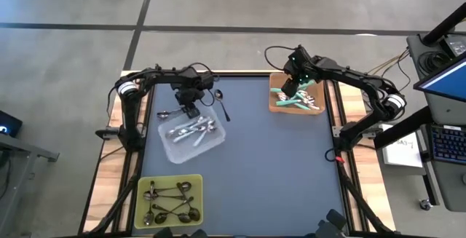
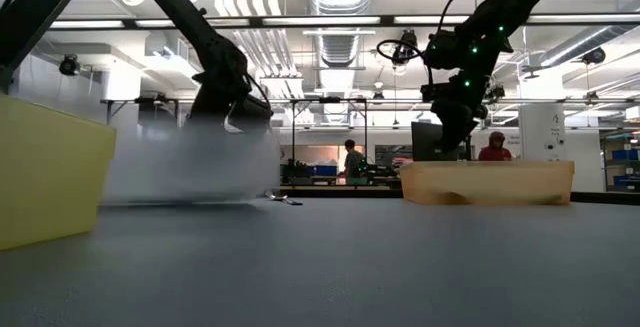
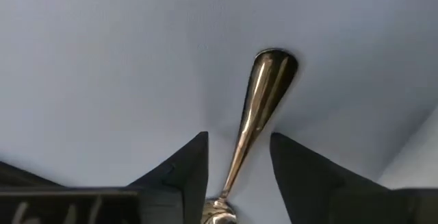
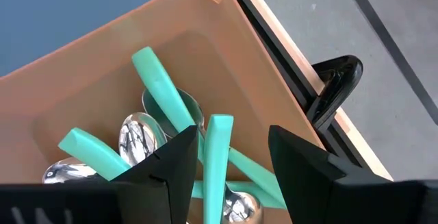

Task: Sort silverware by color (type)
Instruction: Put the black spoon into the yellow bin

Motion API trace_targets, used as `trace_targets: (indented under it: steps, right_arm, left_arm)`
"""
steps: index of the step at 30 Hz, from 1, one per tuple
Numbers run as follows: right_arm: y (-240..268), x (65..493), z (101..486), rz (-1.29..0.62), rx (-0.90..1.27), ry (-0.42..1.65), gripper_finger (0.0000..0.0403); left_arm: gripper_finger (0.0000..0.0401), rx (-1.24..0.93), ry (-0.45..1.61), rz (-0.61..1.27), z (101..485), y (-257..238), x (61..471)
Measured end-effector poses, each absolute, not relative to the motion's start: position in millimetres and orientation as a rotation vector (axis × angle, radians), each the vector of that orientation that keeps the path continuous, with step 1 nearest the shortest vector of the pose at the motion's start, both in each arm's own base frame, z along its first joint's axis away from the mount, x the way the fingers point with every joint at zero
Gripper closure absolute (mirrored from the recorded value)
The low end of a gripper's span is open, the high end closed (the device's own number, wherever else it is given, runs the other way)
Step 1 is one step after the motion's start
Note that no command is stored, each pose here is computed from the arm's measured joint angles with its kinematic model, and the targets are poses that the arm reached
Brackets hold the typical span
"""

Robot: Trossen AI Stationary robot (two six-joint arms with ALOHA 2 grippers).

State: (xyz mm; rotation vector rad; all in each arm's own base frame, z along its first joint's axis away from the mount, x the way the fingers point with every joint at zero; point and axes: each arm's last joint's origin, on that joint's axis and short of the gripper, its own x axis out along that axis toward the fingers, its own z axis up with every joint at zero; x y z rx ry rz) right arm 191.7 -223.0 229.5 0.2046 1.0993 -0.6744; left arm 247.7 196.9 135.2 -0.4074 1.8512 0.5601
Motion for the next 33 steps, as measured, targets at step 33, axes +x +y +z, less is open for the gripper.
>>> trace_targets:
  steps: [33]
  right_arm:
    - [-223, 191, 229, -0.678, 0.216, 1.1, 0.0232]
  left_arm:
    - [0.0399, -0.528, 1.964, 0.524, 125, 182, 231]
